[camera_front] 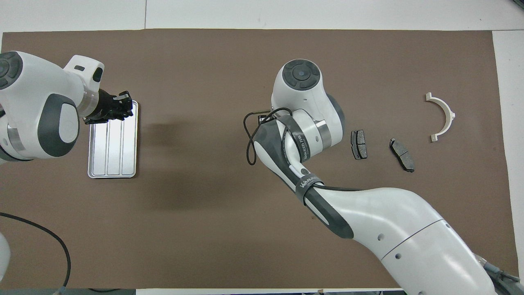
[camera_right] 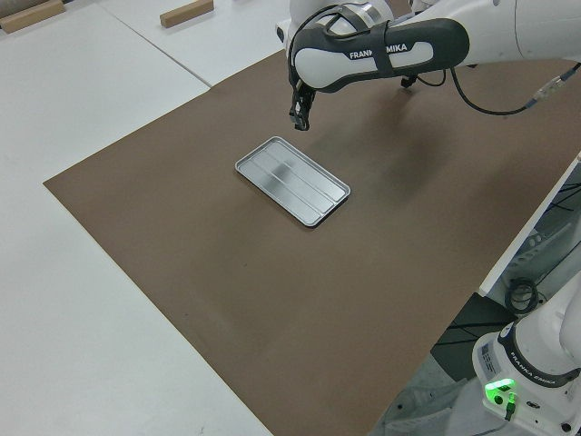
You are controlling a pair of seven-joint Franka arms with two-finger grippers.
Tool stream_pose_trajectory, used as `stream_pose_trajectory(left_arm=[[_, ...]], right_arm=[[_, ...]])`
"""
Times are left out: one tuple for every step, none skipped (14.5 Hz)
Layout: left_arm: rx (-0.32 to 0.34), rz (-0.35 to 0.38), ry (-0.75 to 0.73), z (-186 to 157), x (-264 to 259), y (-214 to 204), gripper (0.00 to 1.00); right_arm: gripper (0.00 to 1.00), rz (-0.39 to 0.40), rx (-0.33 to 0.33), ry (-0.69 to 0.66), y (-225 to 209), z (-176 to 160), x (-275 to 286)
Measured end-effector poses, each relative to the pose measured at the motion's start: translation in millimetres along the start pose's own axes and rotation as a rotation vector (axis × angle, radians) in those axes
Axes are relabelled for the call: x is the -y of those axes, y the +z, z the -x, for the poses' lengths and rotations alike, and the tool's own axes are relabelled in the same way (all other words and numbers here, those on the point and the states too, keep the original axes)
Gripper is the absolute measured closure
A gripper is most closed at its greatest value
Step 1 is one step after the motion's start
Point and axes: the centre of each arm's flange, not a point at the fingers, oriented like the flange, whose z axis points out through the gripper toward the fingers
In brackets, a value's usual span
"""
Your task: Place bearing gear from tray to pile
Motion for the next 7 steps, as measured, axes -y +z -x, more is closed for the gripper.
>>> stream_pose_trajectory(left_arm=[[-0.001,0.002,0.001,1.7,-3.5,-1.0,0.76],[-0.002,0.003,0.003,3.1,-6.4,-1.8,0.76],[-0.003,0.004,0.003,4.1,-8.7,-2.3,0.76],[-0.003,0.005,-0.001,5.0,-10.7,-2.6,0.76],[-0.004,0.006,-0.007,5.7,-12.6,-3.0,0.76],[-0.006,0.007,-0.010,6.3,-15.0,-4.1,0.76],[-0.007,0.008,-0.013,7.0,-17.6,-5.3,0.76]], right_arm=[[0.65,-0.001,0.002,-0.035,-7.0,-5.9,-19.3],[0.65,-0.002,0.005,-0.068,-12.4,-11.6,-39.7],[0.65,-0.002,0.006,-0.099,-17.0,-17.7,-62.8],[0.65,0.000,0.009,-0.127,-20.5,-23.3,-87.8],[0.65,0.004,0.010,-0.152,-22.7,-28.1,-113.1],[0.65,0.016,0.010,-0.175,-24.1,-32.1,-139.2],[0.65,0.033,0.012,-0.195,-25.0,-34.8,-163.9]])
